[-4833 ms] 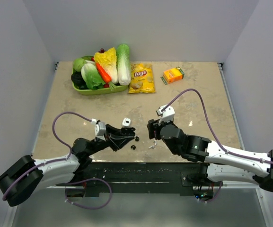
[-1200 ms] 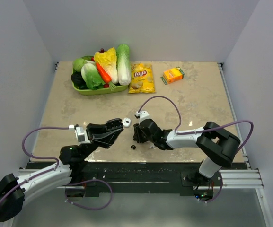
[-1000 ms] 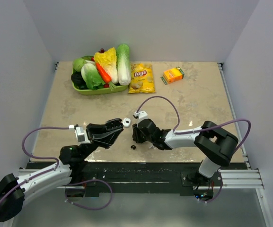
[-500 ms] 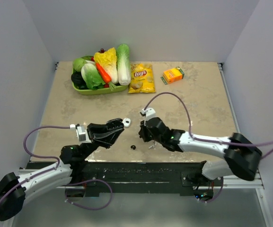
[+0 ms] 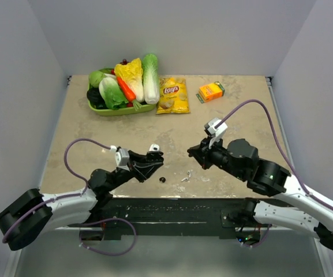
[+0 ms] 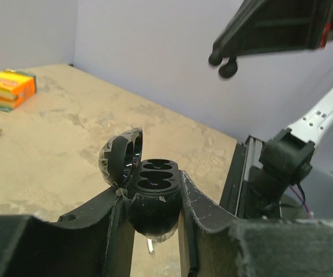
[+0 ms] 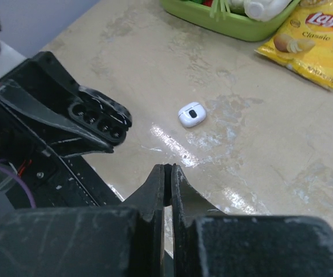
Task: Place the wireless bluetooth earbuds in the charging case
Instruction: Pick up the earbud from the center of the board, then place the earbud in the charging case.
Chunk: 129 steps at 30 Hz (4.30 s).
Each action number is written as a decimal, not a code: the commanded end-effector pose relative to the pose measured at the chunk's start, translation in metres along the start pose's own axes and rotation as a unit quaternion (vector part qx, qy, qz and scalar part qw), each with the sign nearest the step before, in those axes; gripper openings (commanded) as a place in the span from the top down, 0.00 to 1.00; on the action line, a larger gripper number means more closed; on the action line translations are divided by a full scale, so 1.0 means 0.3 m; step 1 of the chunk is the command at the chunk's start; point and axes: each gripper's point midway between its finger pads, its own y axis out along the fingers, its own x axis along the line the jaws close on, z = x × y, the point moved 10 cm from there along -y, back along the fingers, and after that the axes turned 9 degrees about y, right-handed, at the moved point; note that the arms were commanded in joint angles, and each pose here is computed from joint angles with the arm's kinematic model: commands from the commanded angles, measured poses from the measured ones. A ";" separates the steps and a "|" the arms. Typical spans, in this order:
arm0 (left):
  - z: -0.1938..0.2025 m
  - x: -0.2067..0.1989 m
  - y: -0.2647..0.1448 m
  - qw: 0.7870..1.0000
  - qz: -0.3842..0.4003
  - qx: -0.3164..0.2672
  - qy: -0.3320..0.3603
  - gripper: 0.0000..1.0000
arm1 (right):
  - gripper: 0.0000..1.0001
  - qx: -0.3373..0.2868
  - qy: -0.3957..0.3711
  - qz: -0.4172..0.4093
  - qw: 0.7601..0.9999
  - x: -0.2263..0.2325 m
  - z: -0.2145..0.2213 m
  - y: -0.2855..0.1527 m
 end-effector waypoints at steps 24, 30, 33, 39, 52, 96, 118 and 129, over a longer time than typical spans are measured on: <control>-0.093 -0.080 0.212 0.948 0.312 0.025 -0.054 1.00 | 1.00 0.059 -0.153 -0.191 0.968 0.173 -0.063 -0.060; -0.090 -0.086 0.212 0.940 0.331 0.044 -0.069 1.00 | 1.00 0.056 -0.170 -0.188 0.966 0.182 -0.061 -0.041; -0.081 -0.086 0.205 0.940 0.331 0.049 -0.071 1.00 | 1.00 0.050 -0.170 -0.183 0.967 0.184 -0.065 -0.035; -0.077 -0.088 0.198 0.939 0.332 0.040 -0.077 1.00 | 1.00 0.033 -0.167 -0.176 0.970 0.186 -0.065 -0.019; -0.090 -0.103 0.178 0.934 0.350 0.007 -0.074 1.00 | 1.00 0.044 -0.166 -0.166 0.971 0.187 -0.035 0.019; -0.096 -0.122 0.122 0.950 0.306 -0.066 0.018 1.00 | 1.00 0.023 -0.155 -0.193 0.969 0.199 -0.070 -0.022; -0.130 -0.126 0.123 0.949 0.298 -0.090 0.053 1.00 | 1.00 0.028 -0.160 -0.202 0.966 0.209 -0.076 -0.021; -0.123 -0.135 0.069 0.942 0.303 -0.127 0.070 1.00 | 1.00 0.047 -0.162 -0.222 0.960 0.237 -0.070 -0.005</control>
